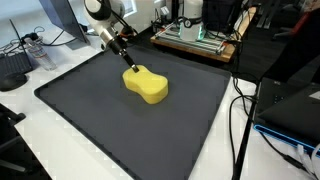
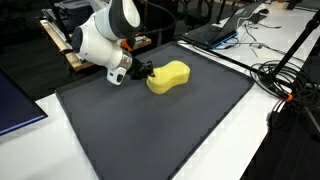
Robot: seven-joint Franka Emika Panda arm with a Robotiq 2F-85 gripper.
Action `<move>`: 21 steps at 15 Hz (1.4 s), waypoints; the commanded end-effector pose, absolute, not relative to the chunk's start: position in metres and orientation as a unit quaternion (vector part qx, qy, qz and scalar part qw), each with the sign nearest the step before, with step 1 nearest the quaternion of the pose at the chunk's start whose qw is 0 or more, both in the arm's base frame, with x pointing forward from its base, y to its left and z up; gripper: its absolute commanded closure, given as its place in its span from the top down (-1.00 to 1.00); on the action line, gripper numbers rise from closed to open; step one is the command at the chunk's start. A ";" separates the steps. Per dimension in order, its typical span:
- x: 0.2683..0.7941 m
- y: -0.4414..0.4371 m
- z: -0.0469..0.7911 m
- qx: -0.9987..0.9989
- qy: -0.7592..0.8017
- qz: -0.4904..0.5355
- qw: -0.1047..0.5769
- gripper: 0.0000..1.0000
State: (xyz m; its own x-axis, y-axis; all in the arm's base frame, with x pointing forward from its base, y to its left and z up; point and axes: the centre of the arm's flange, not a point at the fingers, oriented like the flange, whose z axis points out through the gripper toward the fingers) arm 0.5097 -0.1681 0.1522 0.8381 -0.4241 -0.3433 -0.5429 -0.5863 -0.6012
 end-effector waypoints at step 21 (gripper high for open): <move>0.471 -0.207 0.263 -0.910 0.295 0.074 0.281 1.00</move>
State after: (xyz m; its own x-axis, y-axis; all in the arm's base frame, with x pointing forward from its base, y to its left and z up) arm 0.4840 -0.2291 0.2197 0.8195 -0.4894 -0.2981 -0.5699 -0.6416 -0.5134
